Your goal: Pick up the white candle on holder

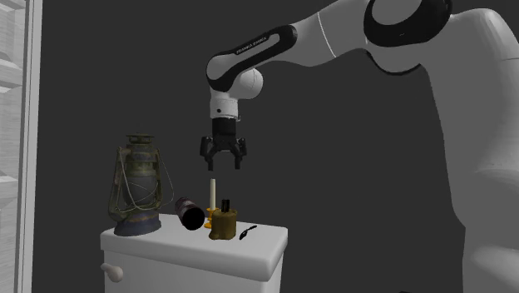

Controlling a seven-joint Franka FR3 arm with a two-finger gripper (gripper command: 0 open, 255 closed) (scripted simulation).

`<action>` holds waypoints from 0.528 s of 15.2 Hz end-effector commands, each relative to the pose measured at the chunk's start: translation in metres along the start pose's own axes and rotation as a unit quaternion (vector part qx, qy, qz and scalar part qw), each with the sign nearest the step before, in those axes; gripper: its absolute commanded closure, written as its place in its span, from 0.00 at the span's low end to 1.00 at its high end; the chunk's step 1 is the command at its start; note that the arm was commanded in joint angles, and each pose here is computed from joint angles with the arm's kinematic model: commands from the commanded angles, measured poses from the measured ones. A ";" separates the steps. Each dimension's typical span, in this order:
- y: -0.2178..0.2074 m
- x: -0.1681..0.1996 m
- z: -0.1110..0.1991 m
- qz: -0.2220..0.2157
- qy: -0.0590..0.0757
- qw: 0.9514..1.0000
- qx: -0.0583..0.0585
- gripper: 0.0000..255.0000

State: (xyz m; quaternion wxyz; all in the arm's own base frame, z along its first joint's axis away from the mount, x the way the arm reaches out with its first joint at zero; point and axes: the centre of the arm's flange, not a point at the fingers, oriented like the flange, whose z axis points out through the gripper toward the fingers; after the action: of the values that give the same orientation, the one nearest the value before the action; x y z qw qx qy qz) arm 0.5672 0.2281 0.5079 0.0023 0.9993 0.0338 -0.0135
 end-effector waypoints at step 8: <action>-0.026 0.037 0.036 0.001 -0.006 1.000 0.001 0.00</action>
State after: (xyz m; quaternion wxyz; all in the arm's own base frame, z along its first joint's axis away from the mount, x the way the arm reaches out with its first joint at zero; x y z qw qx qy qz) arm 0.5997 0.2558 0.4767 0.0017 0.9993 0.0328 -0.0200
